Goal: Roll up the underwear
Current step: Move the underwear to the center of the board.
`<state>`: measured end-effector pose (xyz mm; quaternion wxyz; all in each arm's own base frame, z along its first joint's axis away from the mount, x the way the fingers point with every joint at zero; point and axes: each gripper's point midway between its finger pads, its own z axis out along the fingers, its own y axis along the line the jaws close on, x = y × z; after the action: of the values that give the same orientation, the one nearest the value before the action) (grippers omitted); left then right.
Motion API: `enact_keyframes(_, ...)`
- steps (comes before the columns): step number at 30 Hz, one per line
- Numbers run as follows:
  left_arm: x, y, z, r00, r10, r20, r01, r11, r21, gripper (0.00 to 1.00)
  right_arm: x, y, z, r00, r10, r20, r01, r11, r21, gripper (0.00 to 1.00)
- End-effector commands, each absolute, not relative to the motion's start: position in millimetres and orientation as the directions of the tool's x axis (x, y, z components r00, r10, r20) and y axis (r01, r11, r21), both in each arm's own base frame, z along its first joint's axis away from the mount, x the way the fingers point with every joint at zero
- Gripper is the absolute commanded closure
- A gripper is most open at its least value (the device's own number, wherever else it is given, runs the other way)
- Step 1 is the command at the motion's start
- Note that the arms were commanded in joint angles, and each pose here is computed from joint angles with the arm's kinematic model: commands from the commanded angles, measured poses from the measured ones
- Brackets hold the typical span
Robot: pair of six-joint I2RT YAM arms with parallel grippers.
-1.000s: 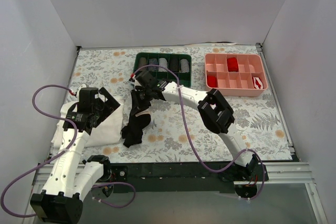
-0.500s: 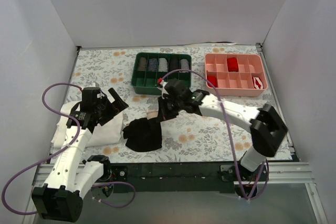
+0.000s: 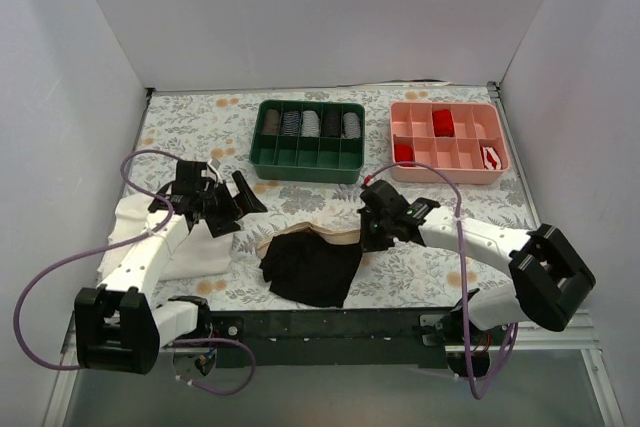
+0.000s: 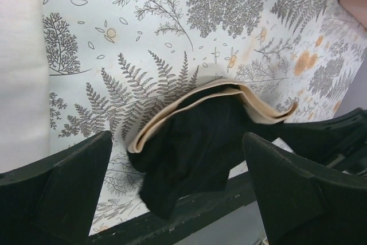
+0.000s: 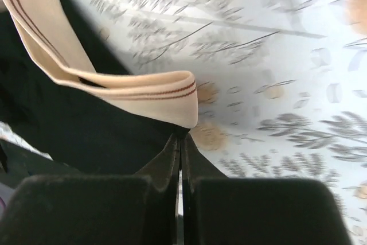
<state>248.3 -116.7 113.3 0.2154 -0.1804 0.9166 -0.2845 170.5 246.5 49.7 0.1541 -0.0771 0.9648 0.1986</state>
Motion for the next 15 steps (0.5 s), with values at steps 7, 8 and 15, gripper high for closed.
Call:
enact_keyframes(7, 260, -159, 99, -0.916, -0.331, -0.226, -0.098, 0.731, -0.675, 0.02, 210, 205, 55, -0.927, -0.032, -0.373, -0.172, 0.921, 0.349, 0.99)
enact_keyframes(8, 256, -169, 99, -0.927, -0.302, -0.223, -0.073, 0.727, -0.683, 0.02, 209, 208, 54, -0.929, -0.050, -0.366, -0.190, 0.914, 0.359, 0.99)
enact_keyframes(15, 239, -205, 82, -0.954, -0.202, -0.221, -0.022, 0.782, -0.622, 0.02, 213, 216, 51, -0.935, -0.086, -0.344, -0.219, 0.903, 0.369, 0.99)
